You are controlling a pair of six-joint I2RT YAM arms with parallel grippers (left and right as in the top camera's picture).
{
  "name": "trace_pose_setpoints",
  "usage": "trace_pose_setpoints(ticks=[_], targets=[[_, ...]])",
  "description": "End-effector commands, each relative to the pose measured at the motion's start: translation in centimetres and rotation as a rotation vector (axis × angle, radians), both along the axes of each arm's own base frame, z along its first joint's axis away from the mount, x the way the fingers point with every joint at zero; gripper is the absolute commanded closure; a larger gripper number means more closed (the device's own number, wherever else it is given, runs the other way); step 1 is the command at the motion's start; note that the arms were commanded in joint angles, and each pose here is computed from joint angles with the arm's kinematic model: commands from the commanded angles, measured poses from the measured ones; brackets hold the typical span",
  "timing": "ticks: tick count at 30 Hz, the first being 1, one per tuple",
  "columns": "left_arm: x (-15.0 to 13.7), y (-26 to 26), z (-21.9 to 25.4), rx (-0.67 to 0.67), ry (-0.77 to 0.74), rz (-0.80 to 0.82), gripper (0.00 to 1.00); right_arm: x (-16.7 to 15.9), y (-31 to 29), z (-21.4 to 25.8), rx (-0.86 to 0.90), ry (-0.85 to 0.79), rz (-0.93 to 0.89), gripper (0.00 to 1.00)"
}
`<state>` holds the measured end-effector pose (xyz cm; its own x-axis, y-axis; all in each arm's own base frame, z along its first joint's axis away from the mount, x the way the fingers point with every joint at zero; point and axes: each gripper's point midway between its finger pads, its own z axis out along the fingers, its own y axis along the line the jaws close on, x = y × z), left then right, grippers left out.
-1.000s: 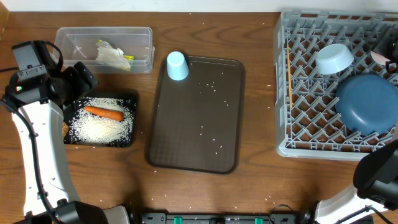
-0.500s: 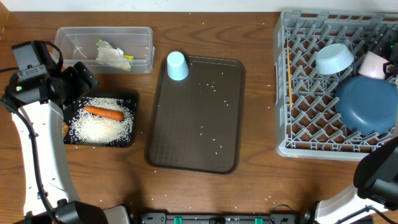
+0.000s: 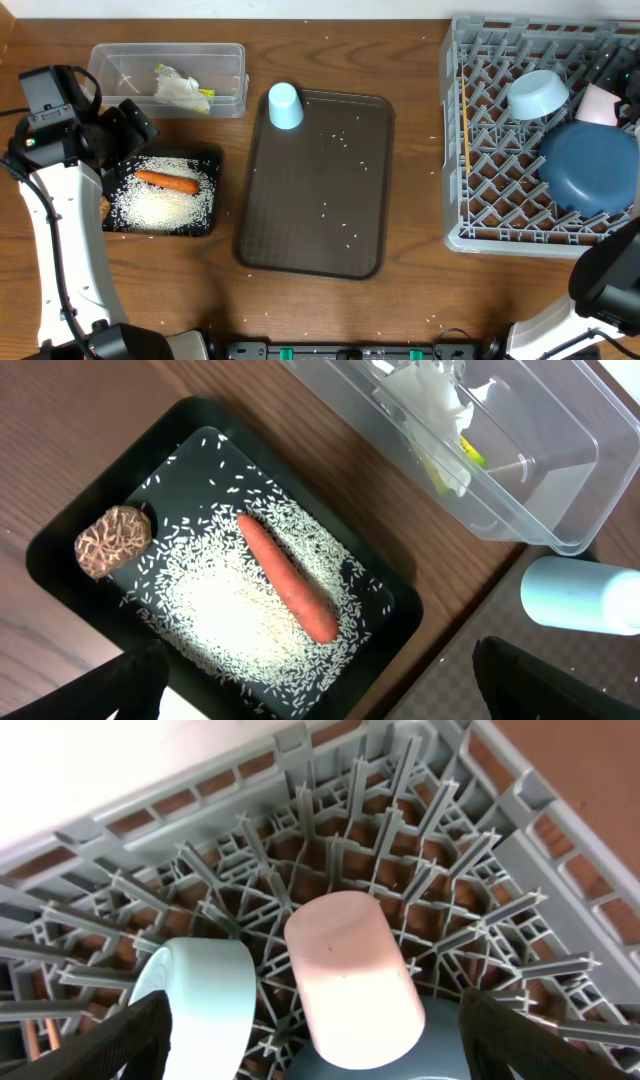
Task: Sort waste into correct bins and load items into the dishwasher rack
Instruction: 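Lower the white cup upside down into the rack slots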
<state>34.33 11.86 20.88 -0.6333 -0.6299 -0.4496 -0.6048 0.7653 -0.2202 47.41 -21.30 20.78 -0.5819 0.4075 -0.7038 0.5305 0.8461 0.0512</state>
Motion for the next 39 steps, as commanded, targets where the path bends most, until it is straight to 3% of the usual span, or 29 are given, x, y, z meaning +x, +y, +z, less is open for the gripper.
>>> trace_pose_setpoints(ticks=[1,6,21,27,33,39], targets=[[0.1,0.3,0.8,0.009,-0.02,0.011,0.02,0.2,-0.3,-4.1,0.03,0.081,0.0,0.13],[0.1,0.3,0.8,0.009,-0.02,0.011,0.02,0.1,-1.9,-7.0,-0.018,0.152,-0.047,0.11],[0.1,0.3,0.8,0.009,-0.019,0.011,0.02,0.8,-3.5,-8.8,-0.115,0.204,0.037,0.06],[0.1,0.3,0.8,0.009,-0.02,0.011,0.02,0.9,-4.1,-9.9,-0.109,0.209,0.03,0.17],[0.1,0.3,0.8,0.009,-0.02,0.011,0.02,0.8,-4.4,-10.0,-0.107,0.209,0.024,0.17],[0.1,0.3,0.8,0.009,-0.02,0.011,0.02,0.9,-4.4,-9.9,-0.107,0.204,0.021,0.42]])
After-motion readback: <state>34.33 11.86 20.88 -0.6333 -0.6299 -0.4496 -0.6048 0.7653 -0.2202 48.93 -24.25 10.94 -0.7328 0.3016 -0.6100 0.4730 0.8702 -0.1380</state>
